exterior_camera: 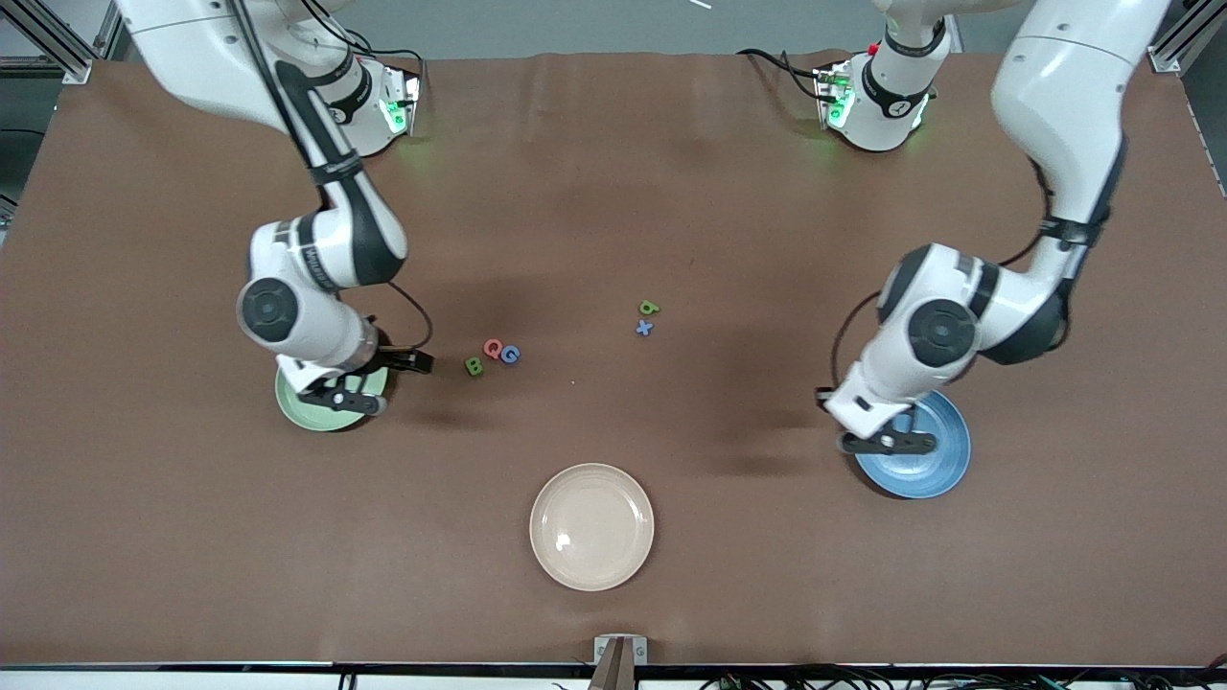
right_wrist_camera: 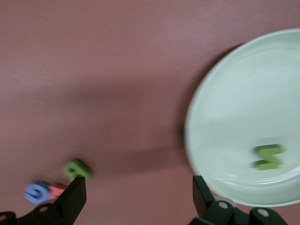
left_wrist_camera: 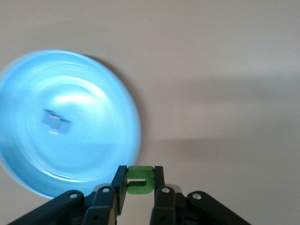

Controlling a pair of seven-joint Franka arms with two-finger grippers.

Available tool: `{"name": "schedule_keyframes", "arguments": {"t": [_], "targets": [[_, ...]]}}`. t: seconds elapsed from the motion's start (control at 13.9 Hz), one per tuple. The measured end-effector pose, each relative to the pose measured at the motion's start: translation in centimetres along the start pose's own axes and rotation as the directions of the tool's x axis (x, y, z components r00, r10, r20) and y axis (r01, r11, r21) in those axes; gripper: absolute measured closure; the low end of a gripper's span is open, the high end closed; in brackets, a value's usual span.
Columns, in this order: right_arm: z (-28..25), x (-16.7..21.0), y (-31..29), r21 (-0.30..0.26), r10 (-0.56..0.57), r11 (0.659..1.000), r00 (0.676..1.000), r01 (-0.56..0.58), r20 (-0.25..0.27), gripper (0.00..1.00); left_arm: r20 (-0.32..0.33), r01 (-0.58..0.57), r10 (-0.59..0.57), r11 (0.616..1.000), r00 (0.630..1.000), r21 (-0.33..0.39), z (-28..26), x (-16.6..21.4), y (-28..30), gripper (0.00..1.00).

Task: Sort upper and lower case letters into plates
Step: 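Drop the green n in the blue plate while the right gripper grasps the B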

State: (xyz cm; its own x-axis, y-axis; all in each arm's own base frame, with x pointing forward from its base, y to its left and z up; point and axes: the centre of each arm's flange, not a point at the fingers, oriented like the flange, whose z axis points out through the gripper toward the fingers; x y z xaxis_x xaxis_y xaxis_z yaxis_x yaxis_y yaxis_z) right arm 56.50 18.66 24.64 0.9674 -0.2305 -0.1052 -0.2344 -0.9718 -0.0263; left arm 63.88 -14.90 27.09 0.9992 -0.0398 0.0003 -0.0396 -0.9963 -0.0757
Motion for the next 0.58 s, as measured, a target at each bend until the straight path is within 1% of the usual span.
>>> {"name": "schedule_keyframes", "arguments": {"t": [0.07,0.22,0.43,0.5,0.58], "targets": [[0.9,-0.7,-1.7,0.006,0.050,0.999,0.999,-0.050,-0.021,0.00,0.001,0.001,-0.001,1.000,1.000,0.010,0.6,0.4,-2.0,0.73],[3.1,-1.6,-3.8,0.017,0.142,0.990,0.989,-0.142,-0.047,0.00,0.010,0.019,-0.019,1.000,1.000,0.007,2.6,0.7,-4.3,0.73],[6.2,-2.8,-5.8,0.028,0.262,0.965,0.963,-0.261,-0.064,0.00,0.032,0.041,-0.040,0.999,0.999,-0.014,5.7,0.8,-5.7,0.73],[6.9,-3.3,-6.4,0.030,0.285,0.958,0.956,-0.284,-0.066,0.00,0.035,0.042,-0.041,0.999,0.999,-0.017,6.1,0.8,-5.7,0.68],[7.4,-3.8,-6.9,0.028,0.302,0.953,0.951,-0.301,-0.064,0.02,0.036,0.041,-0.041,0.999,0.999,-0.019,6.2,0.8,-5.6,0.58]]}}
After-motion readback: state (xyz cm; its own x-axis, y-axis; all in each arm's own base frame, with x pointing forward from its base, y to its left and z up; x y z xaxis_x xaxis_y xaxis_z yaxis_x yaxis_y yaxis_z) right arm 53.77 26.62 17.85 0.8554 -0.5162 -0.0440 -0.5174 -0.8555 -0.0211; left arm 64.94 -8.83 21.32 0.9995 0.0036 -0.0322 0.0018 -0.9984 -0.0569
